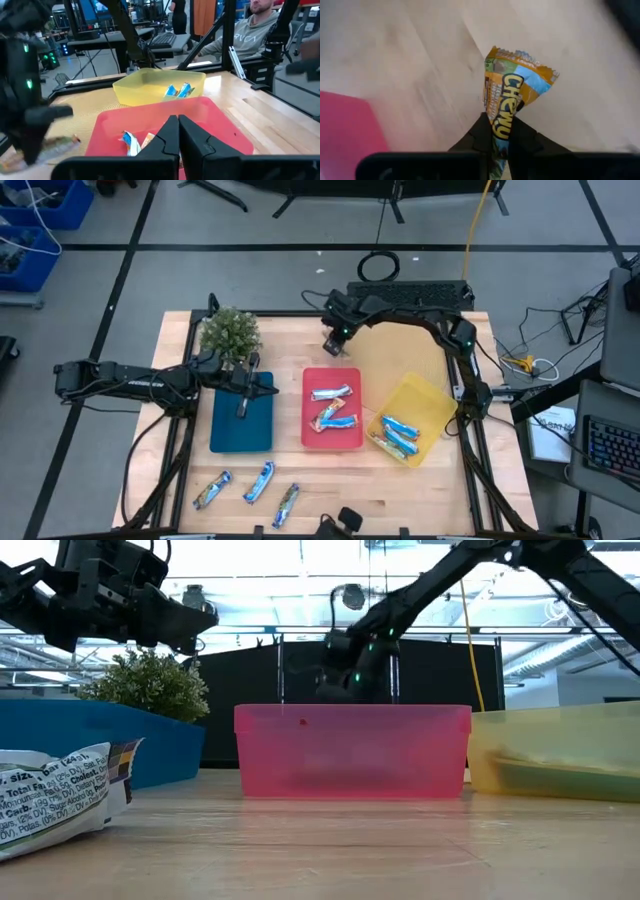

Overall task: Pick and place Granola Bars by type
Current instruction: Put the yellow granola bar into the red bin

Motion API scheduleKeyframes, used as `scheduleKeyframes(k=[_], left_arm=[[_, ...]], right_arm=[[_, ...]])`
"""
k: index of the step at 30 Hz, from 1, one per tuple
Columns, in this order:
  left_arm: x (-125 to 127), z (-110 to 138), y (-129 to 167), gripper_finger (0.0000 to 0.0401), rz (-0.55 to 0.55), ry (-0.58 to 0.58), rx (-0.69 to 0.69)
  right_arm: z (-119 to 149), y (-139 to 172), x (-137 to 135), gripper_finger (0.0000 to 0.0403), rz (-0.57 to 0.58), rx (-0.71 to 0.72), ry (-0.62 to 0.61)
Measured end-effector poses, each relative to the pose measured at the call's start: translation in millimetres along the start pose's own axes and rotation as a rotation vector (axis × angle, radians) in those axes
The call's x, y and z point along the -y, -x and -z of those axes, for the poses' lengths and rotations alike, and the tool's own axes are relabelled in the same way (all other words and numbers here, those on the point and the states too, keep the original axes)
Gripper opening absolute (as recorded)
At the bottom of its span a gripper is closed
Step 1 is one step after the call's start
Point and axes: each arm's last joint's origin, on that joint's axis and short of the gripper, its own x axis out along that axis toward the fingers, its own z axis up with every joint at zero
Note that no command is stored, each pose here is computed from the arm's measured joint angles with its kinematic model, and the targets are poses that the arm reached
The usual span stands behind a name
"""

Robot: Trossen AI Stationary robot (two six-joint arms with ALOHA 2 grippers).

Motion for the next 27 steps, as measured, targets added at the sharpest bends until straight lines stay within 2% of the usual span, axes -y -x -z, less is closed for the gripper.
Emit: scheduleKeyframes(k=[4,8,12,14,17,20,23,27], left_arm=[[-0.1,-0.6,0.0,0.0011,-0.001,-0.001,0.005],[-0.1,-0.5,0.0,0.0017,-0.001,0.0,0.005],[-0.1,-0.2,0.0,0.0005,-0.001,0.007,0.002],[0.0,0.1,0.0,0.001,-0.001,0.014,-0.001],[0.0,0.0,0.0,0.0018,-0.001,0.031,0.0],[0.0,0.0,0.0,0.0011,-0.001,0.034,0.0],[-0.1,-0.3,0.0,0.0005,-0.001,0.033,0.003],[-0.1,-0.7,0.0,0.0018,-0.002,0.032,0.007]], right_arm=[[-9.5,40.0,-16.7,0.0022,-0.044,0.108,0.065],[-8.0,86.7,-51.6,0.0021,-0.147,0.17,0.147],[11.4,123.7,-99.9,0.0021,-0.208,0.131,0.235],[26.9,130.5,-124.7,0.0021,-0.242,0.097,0.277],[53.7,121.4,-156.2,0.002,-0.293,0.06,0.313],[82.3,96.0,-177.4,0.002,-0.327,0.008,0.343],[108.0,70.5,-185.3,0.002,-0.347,-0.017,0.343],[128.4,46.2,-180.6,0.002,-0.362,0.0,0.285]])
